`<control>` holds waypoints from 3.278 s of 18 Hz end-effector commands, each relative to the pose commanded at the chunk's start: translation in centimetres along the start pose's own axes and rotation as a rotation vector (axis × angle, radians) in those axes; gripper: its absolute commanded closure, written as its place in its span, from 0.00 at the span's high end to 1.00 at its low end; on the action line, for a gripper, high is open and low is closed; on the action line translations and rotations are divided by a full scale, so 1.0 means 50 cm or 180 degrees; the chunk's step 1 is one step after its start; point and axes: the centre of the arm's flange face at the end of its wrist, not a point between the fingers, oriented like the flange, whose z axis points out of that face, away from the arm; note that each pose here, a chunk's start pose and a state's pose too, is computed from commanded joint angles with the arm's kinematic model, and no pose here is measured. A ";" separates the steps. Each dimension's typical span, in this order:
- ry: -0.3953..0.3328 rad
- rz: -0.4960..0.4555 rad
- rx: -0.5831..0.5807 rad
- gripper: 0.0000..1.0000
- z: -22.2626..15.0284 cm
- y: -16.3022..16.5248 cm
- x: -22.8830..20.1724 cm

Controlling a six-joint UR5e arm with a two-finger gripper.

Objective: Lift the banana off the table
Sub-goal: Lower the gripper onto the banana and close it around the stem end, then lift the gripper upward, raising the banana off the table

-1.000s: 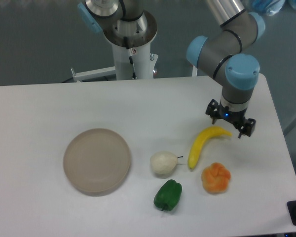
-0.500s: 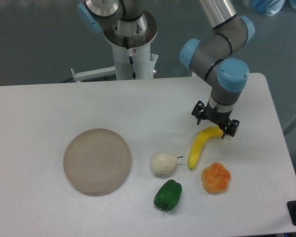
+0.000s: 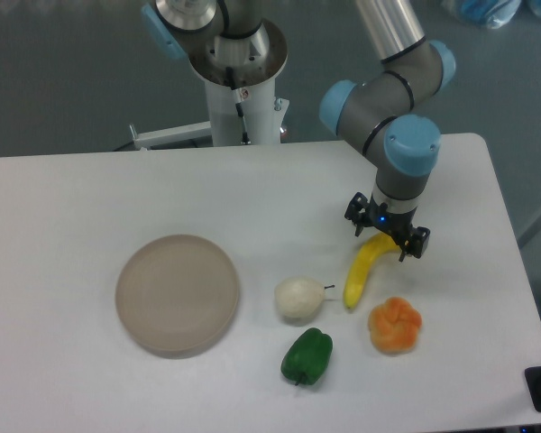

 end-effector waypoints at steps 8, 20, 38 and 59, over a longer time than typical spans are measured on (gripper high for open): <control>0.0034 0.0055 -0.0005 1.00 0.014 -0.004 0.010; 0.0063 0.0030 -0.0011 0.39 0.024 0.008 0.003; -0.0411 -0.0235 0.0087 0.32 -0.167 0.024 -0.057; -0.0697 -0.0282 0.0244 0.32 -0.255 -0.103 -0.075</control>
